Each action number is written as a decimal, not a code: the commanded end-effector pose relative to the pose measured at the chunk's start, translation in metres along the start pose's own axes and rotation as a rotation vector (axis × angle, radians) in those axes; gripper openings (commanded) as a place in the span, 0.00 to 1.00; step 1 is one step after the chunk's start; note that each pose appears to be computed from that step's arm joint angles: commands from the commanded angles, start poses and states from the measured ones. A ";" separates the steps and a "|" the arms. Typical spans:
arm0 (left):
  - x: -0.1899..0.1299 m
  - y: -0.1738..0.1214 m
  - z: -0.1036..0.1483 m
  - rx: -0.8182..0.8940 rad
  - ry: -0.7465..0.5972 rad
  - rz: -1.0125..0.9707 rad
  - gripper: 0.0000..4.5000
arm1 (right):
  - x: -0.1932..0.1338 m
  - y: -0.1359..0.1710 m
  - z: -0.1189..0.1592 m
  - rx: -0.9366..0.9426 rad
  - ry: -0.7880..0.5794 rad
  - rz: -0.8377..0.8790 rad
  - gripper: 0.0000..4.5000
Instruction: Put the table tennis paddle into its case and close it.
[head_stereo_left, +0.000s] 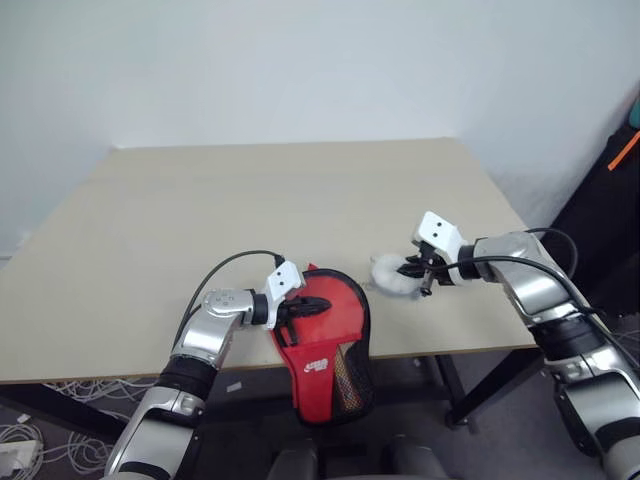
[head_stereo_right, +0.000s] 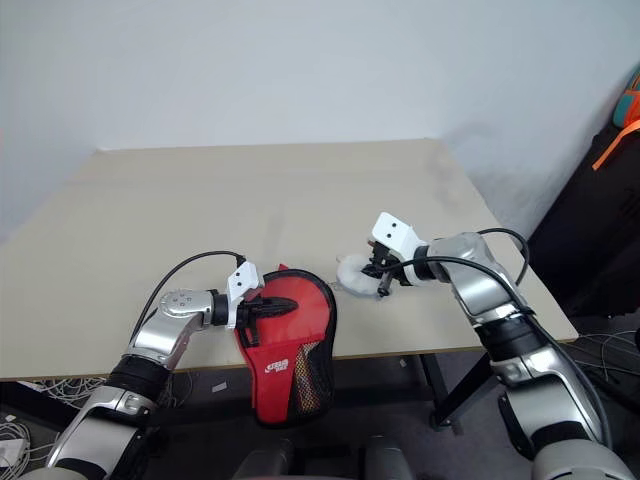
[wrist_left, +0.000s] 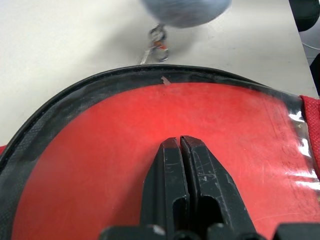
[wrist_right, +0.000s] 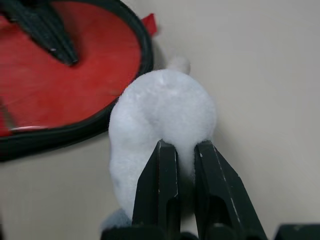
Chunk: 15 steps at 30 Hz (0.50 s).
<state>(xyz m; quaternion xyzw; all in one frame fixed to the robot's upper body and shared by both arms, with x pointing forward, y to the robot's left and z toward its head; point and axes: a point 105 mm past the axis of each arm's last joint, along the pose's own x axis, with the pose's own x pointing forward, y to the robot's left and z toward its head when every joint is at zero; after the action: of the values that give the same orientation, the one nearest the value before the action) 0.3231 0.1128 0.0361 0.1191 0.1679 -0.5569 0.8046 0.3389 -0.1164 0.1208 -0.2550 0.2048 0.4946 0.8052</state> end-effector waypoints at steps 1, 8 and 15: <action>0.003 -0.010 -0.029 -0.057 0.106 -0.047 0.00 | -0.032 0.005 0.014 -0.054 -0.044 -0.013 0.00; 0.002 -0.007 -0.028 -0.049 0.112 -0.052 0.00 | -0.050 0.045 0.009 -0.101 -0.044 0.129 0.00; 0.002 -0.004 -0.027 -0.045 0.116 -0.053 0.00 | -0.055 0.074 0.002 -0.113 -0.028 0.241 0.00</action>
<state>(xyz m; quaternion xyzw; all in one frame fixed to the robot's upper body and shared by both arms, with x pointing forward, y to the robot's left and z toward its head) 0.3255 0.1104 0.0363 0.1220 0.1719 -0.5724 0.7924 0.2512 -0.1248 0.1231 -0.2499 0.2189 0.5994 0.7283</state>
